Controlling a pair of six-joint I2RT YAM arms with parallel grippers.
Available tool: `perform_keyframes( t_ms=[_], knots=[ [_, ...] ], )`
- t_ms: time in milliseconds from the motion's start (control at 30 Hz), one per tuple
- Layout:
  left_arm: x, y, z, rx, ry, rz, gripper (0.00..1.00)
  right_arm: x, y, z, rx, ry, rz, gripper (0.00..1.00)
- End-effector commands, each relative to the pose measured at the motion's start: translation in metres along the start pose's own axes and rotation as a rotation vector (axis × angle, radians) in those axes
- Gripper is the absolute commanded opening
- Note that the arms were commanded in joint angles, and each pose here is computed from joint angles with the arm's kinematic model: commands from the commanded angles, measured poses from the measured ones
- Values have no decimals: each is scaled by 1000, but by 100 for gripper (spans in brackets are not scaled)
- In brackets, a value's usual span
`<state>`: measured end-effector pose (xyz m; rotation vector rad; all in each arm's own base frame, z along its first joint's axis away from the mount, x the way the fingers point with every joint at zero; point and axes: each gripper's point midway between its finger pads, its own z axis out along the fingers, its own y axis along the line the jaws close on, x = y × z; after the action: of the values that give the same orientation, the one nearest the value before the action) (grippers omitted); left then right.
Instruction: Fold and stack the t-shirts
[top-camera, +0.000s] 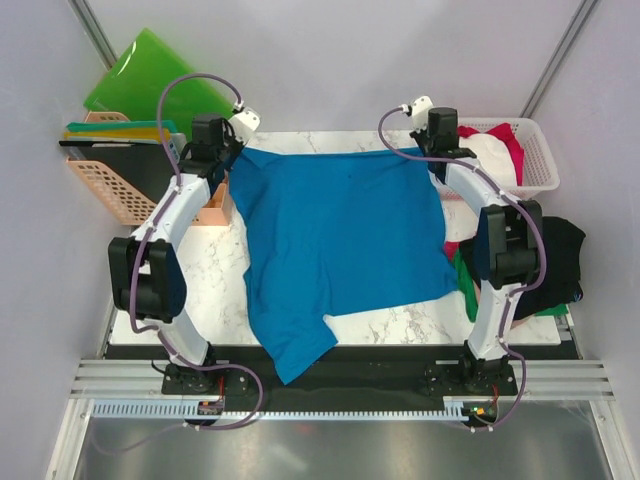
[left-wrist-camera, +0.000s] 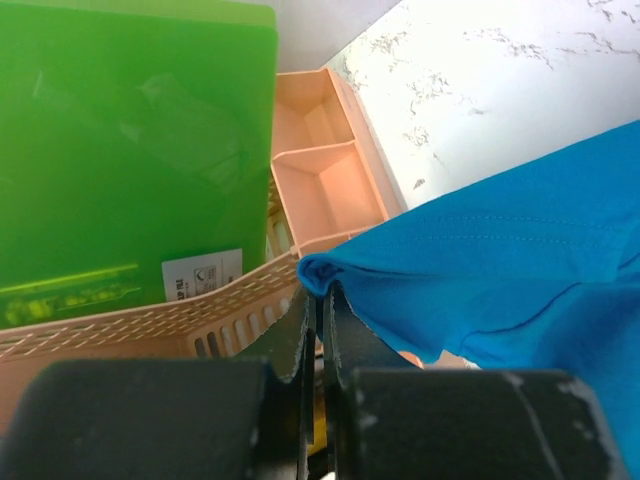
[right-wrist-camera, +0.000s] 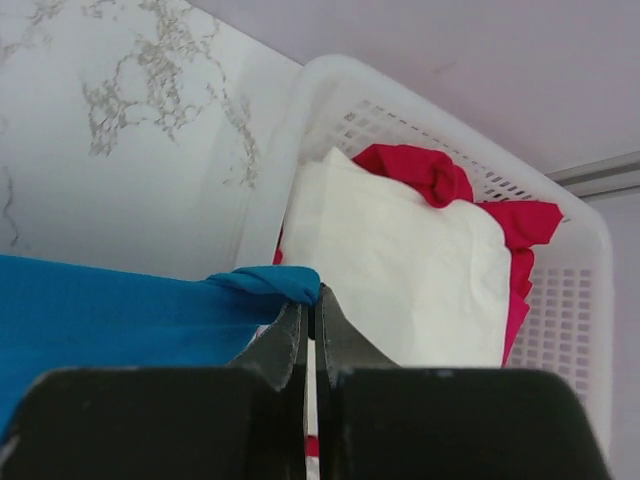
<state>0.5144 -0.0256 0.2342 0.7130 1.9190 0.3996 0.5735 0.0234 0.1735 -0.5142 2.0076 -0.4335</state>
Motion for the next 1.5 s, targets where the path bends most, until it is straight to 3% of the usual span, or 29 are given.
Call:
perform_keyframes(
  t_ms=[0,100,133,167,200,233,267,300,367,500,667,800,900,1033,1200,1233,1333,1467],
  knots=[
    [-24,30,11,-118,-72,-70,2,-24,-27,18,143,-31,32,0],
    [-18,34,25,-159,-59,-93,2,-26,-25,34,186,-25,42,1],
    [-15,33,31,-169,-50,-104,2,-19,-23,40,212,1,47,6],
    [-9,39,33,-213,-24,-117,9,-20,-25,42,230,3,54,32],
    [-12,47,34,-248,-27,-128,35,-22,-29,42,280,7,76,46],
    [-6,48,42,-276,-12,-128,52,-13,-27,48,297,34,75,55],
    [0,57,42,-333,17,-132,61,-11,-28,49,322,45,83,68],
    [-2,64,43,-356,20,-128,68,-16,-35,49,370,38,104,73],
    [5,72,46,-384,41,-125,71,-10,-42,46,434,60,139,80],
    [15,85,35,-403,48,-149,74,-2,-46,27,451,66,185,82],
    [18,90,-3,-386,11,-167,74,-13,-67,-29,464,1,269,84],
    [-7,94,-67,-371,-100,-197,74,-24,-83,-65,463,-15,261,89],
    [0,78,-94,-331,-119,-219,74,-31,-94,-89,475,-39,244,90],
    [-11,70,-145,-300,-209,-250,74,-41,-89,-121,368,-67,251,93],
    [-12,56,-167,-238,-235,-282,72,-47,-73,-144,210,-45,241,95],
    [-13,45,-170,-183,-240,-285,72,-53,-62,-149,123,-66,223,95],
    [-21,28,-192,-91,-287,-302,72,-51,-59,-181,77,-90,239,95],
    [-20,19,-203,-58,-295,-312,72,-50,-39,-212,-67,-123,206,96]
  ],
)
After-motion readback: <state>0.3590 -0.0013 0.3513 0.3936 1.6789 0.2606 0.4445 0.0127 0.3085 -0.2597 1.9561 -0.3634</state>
